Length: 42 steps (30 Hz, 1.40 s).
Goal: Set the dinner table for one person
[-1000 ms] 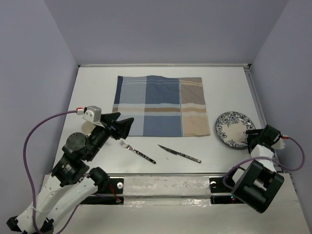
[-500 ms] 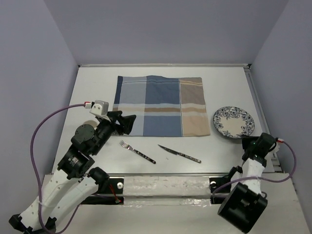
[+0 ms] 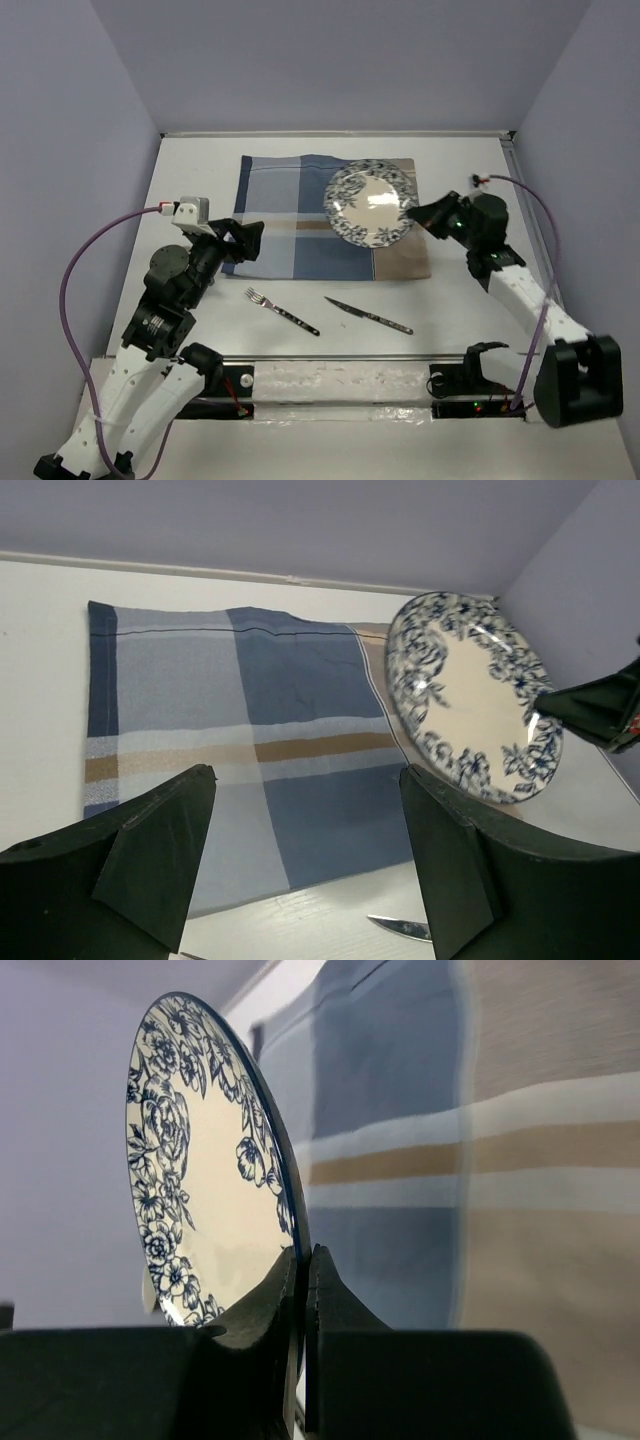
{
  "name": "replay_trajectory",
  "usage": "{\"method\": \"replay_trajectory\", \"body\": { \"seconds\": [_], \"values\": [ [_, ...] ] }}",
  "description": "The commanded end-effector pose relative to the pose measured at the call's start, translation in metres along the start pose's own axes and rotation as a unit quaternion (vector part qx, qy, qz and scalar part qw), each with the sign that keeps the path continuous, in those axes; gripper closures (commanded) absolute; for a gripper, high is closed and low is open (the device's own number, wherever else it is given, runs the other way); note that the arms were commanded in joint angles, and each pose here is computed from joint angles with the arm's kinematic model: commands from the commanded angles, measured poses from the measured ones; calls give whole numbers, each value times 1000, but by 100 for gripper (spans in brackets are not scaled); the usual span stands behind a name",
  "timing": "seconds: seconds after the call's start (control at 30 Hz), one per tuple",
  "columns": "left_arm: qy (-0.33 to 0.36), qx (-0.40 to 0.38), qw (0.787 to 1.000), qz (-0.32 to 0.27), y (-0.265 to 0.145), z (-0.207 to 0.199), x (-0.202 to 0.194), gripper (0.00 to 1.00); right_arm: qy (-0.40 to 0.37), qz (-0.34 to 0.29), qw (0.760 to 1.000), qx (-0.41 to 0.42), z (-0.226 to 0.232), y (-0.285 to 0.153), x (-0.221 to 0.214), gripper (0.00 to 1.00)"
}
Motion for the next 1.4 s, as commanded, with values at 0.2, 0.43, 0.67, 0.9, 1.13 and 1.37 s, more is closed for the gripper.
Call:
{"method": "replay_trajectory", "body": {
  "seconds": [0.2, 0.43, 0.67, 0.9, 1.13, 1.37],
  "values": [
    [4, 34, 999, -24, 7, 19, 10, 15, -72, 94, 972, 203, 143, 116, -77, 100],
    [5, 43, 999, -26, 8, 24, 11, 15, -67, 122, 975, 173, 125, 170, -101, 100],
    [4, 43, 999, -27, 8, 25, 12, 14, -64, 153, 976, 143, 98, 195, -123, 100],
    [4, 44, 999, -27, 8, 26, 11, 14, -81, 161, 979, 91, 68, 209, -132, 100],
    [4, 51, 998, -32, 7, 29, 14, 14, -137, 153, 978, 26, 44, 203, -125, 27],
    [-1, 75, 995, -59, 0, 38, 28, 13, -244, 163, 953, 73, 81, 162, -123, 15]
  ]
}}
Point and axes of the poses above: each gripper's point midway between its finger pads, its own y axis out along the fingers, its own z axis along the line the jaws close on, x = y × z, the point moved 1 cm from there along -y, back along the fingers, and after that the axes turned 1 degree about y, right-handed, at the moved point
